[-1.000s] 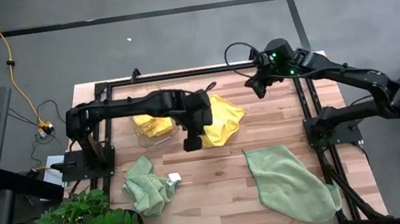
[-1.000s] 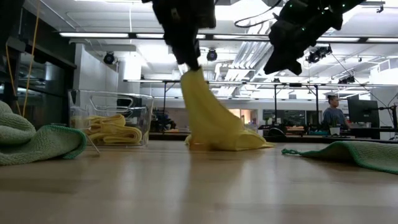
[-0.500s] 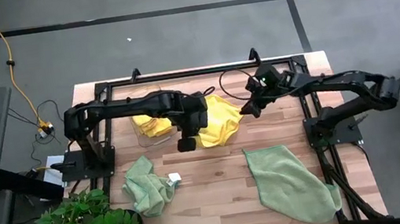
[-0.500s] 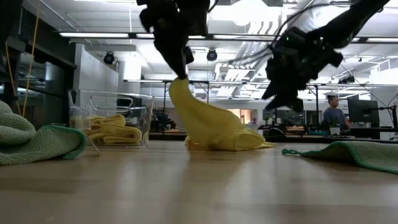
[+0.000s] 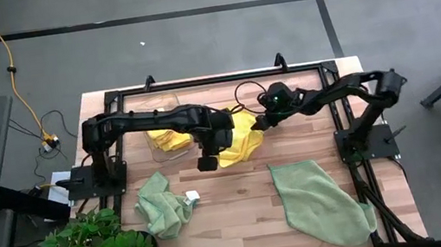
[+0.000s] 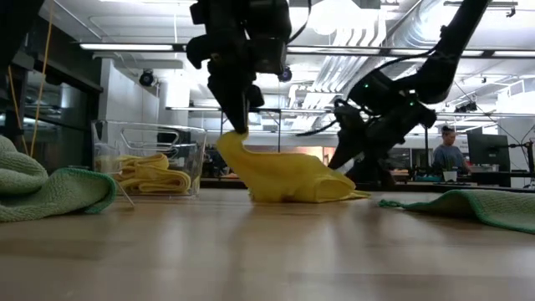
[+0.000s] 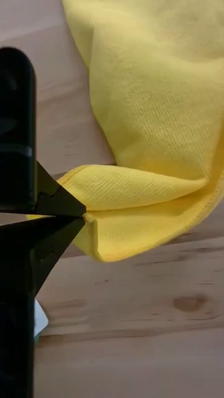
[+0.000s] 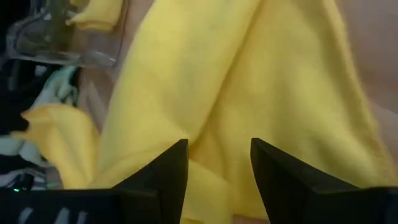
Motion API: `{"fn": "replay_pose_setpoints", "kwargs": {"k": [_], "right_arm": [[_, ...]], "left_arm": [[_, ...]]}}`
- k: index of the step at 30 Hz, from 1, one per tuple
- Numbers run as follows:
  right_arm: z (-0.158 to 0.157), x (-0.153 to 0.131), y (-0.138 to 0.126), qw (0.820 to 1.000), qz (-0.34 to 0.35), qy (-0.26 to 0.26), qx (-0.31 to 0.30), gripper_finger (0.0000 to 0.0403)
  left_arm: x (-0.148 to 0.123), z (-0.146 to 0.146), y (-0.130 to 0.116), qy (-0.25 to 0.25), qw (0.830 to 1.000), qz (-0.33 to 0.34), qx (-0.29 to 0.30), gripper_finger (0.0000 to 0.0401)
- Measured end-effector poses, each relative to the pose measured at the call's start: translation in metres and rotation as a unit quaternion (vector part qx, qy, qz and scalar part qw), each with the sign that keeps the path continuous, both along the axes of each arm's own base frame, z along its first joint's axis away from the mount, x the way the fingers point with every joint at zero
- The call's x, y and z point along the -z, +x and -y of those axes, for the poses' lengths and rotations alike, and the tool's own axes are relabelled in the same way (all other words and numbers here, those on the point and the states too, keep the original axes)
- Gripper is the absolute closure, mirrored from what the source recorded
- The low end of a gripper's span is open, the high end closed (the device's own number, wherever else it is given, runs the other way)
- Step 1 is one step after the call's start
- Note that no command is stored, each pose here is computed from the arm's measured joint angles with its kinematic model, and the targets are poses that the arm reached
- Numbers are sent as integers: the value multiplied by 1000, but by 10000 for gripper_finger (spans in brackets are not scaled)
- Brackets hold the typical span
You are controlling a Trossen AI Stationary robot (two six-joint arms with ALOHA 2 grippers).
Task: Fold microfiber towels
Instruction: Fold the yellow towel
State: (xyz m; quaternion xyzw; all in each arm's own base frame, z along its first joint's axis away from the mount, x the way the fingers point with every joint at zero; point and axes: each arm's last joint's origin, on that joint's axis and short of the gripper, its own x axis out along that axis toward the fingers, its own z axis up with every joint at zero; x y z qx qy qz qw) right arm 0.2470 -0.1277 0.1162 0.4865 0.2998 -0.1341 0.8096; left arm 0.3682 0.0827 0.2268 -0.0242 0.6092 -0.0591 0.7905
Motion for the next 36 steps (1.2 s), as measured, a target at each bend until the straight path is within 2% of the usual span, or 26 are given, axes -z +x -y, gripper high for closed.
{"fn": "replay_pose_setpoints", "kwargs": {"k": [3, 12, 19, 28, 36], "right_arm": [[-4, -2, 7, 1000, 13, 19, -19, 237], [-36, -25, 21, 987, 71, 52, -138, 237], [-57, -43, 18, 976, 87, 25, -199, 237], [-64, -56, -4, 975, 37, -21, -218, 237], [-76, -57, -7, 964, 28, -38, -261, 237]], "left_arm": [[0, 0, 0, 4, 1000, -1, -1, 401], [0, -5, -1, 23, 1000, -5, -10, 401], [0, -5, 0, 24, 1000, -3, -9, 401], [0, -5, 0, 25, 1000, -1, -5, 401], [0, -5, 0, 25, 1000, 0, -8, 401]]}}
